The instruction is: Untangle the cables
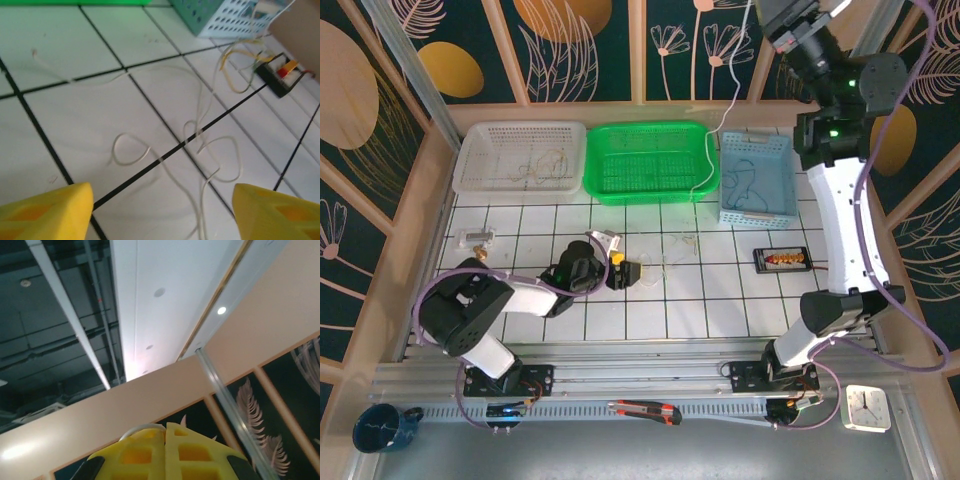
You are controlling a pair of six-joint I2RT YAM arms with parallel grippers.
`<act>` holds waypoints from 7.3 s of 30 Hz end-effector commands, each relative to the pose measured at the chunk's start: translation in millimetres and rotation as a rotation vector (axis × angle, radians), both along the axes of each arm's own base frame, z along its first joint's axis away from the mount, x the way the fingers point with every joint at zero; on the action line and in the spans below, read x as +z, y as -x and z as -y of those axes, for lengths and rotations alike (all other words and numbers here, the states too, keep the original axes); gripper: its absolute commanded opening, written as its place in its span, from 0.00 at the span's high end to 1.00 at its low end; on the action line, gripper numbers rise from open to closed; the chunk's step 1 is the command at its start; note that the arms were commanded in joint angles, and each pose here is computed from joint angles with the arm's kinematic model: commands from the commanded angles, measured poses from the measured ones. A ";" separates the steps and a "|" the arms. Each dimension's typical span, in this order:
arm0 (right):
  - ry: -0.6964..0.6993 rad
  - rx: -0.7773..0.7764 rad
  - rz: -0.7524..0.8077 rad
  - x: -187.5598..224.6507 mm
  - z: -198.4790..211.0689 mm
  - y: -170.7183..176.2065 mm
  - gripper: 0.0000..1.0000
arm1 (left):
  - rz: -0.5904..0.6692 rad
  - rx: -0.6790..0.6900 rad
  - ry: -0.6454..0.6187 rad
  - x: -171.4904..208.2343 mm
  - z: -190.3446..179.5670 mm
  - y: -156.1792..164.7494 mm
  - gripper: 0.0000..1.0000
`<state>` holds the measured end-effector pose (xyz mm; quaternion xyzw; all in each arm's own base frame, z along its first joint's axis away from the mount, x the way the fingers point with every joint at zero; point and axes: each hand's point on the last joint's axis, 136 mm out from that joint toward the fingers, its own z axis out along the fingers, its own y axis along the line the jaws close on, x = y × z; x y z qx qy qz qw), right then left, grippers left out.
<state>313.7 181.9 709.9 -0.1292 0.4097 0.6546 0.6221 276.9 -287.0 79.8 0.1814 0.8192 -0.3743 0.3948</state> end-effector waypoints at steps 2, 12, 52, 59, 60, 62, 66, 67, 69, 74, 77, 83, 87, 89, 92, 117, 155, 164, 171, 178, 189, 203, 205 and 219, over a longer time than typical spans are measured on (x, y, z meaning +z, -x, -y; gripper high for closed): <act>0.041 0.034 0.096 8.9 -26.3 32.2 1.00 | 0.063 -0.069 0.039 34.4 12.1 0.4 0.22; 0.056 0.111 0.089 0.5 -69.9 38.1 1.00 | 0.093 -0.178 0.073 60.1 39.2 3.7 0.17; -0.051 -0.021 0.204 58.3 -15.4 66.9 1.00 | 0.009 -0.124 -0.018 -20.8 68.7 -3.6 0.79; -0.116 -0.133 0.210 75.1 52.1 53.9 1.00 | -0.022 -0.102 -0.056 -40.5 48.7 10.5 0.78; -0.123 -0.141 0.214 77.0 58.5 54.7 1.00 | -0.027 -0.102 -0.058 -42.6 47.1 12.2 0.78; -0.140 -0.153 0.216 79.7 70.9 55.0 1.00 | -0.038 -0.097 -0.063 -47.6 43.1 14.8 0.77; -0.155 -0.174 0.228 84.4 84.9 58.3 1.00 | -0.042 -0.091 -0.067 -50.9 39.8 17.2 0.74; -0.157 -0.178 0.224 84.8 86.8 57.3 1.00 | -0.043 -0.089 -0.068 -51.9 39.0 17.4 0.73; -0.154 -0.176 0.227 84.9 87.1 57.3 1.00 | -0.046 -0.089 -0.070 -53.6 38.4 18.2 0.73; -0.150 -0.162 0.213 82.0 85.9 51.9 1.00 | -0.051 -0.088 -0.068 -55.0 38.3 18.6 0.73; -0.140 -0.145 0.201 76.9 83.0 46.3 1.00 | -0.050 -0.091 -0.056 -50.2 40.3 17.8 0.70; -0.099 -0.134 0.169 61.1 68.5 31.7 1.00 | -0.041 -0.115 0.008 -21.7 50.8 17.0 0.48; -0.074 -0.133 0.143 49.8 56.8 19.5 1.00 | -0.021 -0.102 0.064 8.7 55.0 12.1 0.17; -0.067 -0.127 0.128 43.8 49.9 11.5 1.00 | -0.006 -0.095 0.090 24.7 56.9 9.9 0.01; -0.056 -0.116 0.111 35.9 38.5 -1.1 1.00 | 0.010 -0.085 0.128 47.4 59.4 6.4 0.01; -0.055 -0.116 -0.028 -40.0 -7.1 -144.3 1.00 | 0.093 0.537 0.119 101.6 -72.0 -13.0 0.01; 0.802 -0.315 -0.640 -456.2 -101.3 -281.8 0.45 | 0.077 0.496 0.193 116.0 -65.0 -16.1 0.01; 0.724 -0.353 -0.568 -389.9 -87.5 -240.9 0.35 | 0.049 0.463 0.228 120.7 -58.1 -20.5 0.01; 0.669 -0.322 -0.556 -377.2 -85.9 -182.3 0.35 | 0.022 0.453 0.227 118.0 -59.5 -23.5 0.01; 0.727 -0.280 -0.594 -416.9 -88.9 -115.8 0.35 | -0.019 0.446 0.173 103.5 -59.1 -31.7 0.01; 1.108 -0.260 -0.634 -555.5 -123.2 -49.9 0.36 | -0.100 0.543 0.150 79.0 -83.3 -45.7 0.01; 1.341 -0.364 -0.620 -647.6 -149.5 -63.8 0.33 | -0.130 0.603 0.232 78.7 -103.5 -46.4 0.01; 1.350 -0.389 -0.623 -653.1 -148.7 -69.4 0.32 | -0.131 0.601 0.234 78.2 -103.1 -45.8 0.01; 1.363 -0.433 -0.621 -679.7 -162.0 -94.4 0.60 | -0.118 0.598 0.243 81.8 -104.3 -44.1 0.01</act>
